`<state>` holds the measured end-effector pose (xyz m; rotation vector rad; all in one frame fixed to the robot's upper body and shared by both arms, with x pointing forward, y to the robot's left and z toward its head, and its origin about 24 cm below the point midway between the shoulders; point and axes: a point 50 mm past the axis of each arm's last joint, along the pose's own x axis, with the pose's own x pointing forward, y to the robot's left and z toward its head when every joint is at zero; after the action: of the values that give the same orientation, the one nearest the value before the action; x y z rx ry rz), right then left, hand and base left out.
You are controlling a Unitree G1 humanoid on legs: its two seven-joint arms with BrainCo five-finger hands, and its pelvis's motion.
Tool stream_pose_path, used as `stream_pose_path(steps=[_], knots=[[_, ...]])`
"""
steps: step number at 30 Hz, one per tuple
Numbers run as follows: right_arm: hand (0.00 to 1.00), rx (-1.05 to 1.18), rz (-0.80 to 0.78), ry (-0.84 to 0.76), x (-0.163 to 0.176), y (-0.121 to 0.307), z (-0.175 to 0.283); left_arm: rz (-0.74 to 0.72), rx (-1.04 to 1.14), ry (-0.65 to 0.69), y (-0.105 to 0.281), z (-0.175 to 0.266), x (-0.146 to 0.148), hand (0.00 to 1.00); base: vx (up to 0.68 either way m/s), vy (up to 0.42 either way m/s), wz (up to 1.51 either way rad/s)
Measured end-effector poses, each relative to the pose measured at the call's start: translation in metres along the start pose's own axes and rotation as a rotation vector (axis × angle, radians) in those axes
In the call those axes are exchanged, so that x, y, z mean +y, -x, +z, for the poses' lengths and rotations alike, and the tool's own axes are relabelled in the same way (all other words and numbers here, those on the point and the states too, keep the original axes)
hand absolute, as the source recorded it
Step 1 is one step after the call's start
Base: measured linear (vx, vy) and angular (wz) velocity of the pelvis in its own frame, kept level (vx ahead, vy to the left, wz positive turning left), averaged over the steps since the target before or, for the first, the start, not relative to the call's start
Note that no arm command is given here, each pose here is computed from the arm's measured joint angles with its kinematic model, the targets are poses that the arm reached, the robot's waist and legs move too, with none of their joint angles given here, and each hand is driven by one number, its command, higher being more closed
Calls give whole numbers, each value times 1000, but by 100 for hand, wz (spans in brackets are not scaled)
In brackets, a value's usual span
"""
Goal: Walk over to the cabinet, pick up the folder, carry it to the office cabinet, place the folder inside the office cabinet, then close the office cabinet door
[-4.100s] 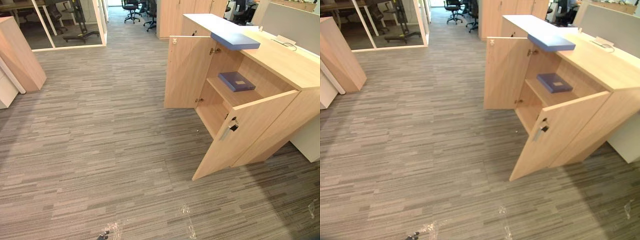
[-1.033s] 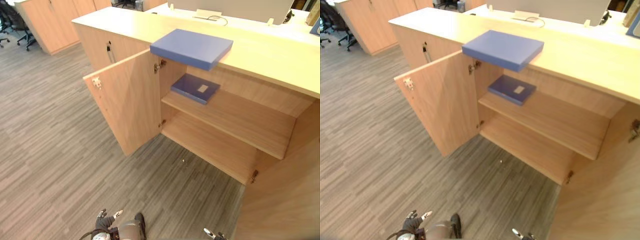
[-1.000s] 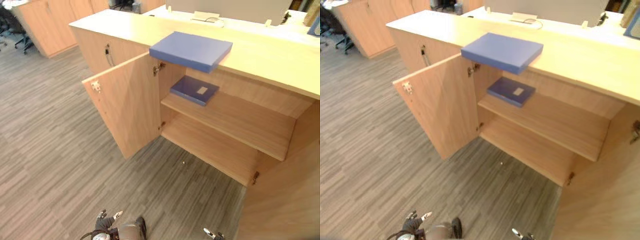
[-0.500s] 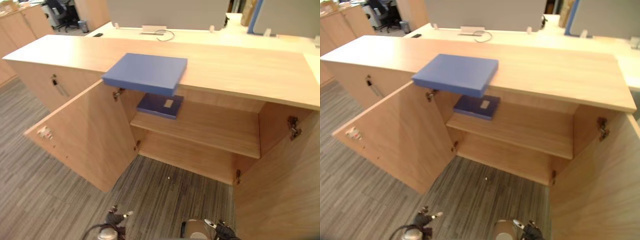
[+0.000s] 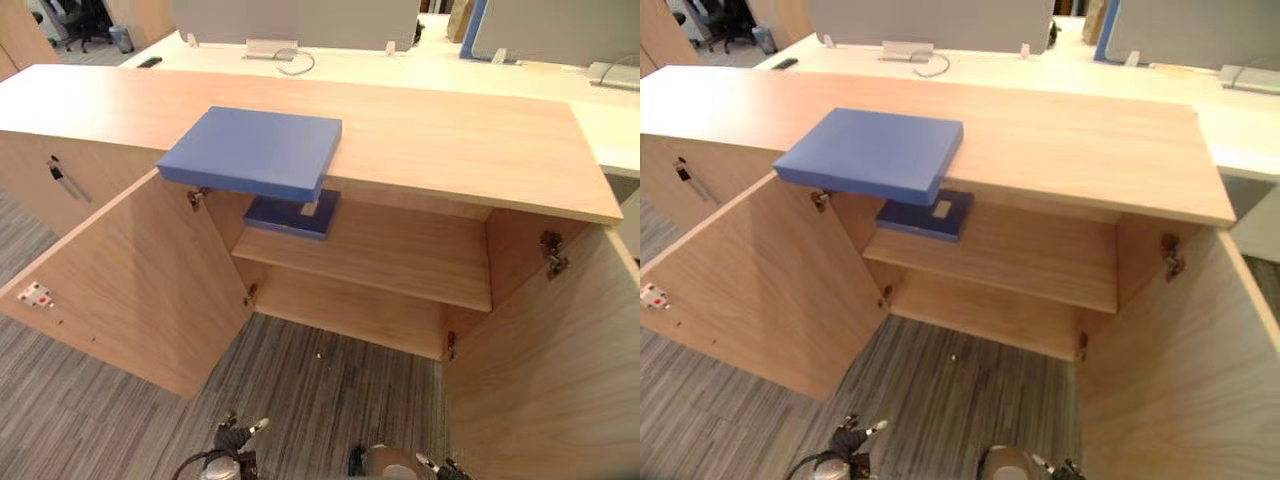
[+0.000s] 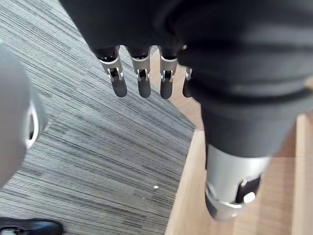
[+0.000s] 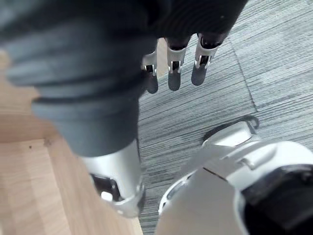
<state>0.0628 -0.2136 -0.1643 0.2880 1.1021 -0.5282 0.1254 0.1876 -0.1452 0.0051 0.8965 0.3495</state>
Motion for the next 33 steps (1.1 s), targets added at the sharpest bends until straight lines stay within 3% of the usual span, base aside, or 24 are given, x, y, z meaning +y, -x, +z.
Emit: stream_pose_path(steps=[4,10,16,18,25,33], knots=[[0,-11,-1,0,2,-1,5,-4,-37,60,1,7,-1,0,173,52,-39],[0,-39,22,49,4,-4,18,-198,-121,392,11,26,-20,0,224,240,-57],[0,-4,91,139,17,-3,8,-365,-475,586,32,105,-10,0,229,274,-15],[0,-4,98,174,18,-4,10,-387,-634,585,50,136,-9,0,126,121,-9],[0,-7,110,263,19,-4,13,-497,-828,469,88,171,-31,0,54,23,-9],[0,8,64,280,6,-3,9,-247,-969,312,115,177,-40,0,-73,-19,3]])
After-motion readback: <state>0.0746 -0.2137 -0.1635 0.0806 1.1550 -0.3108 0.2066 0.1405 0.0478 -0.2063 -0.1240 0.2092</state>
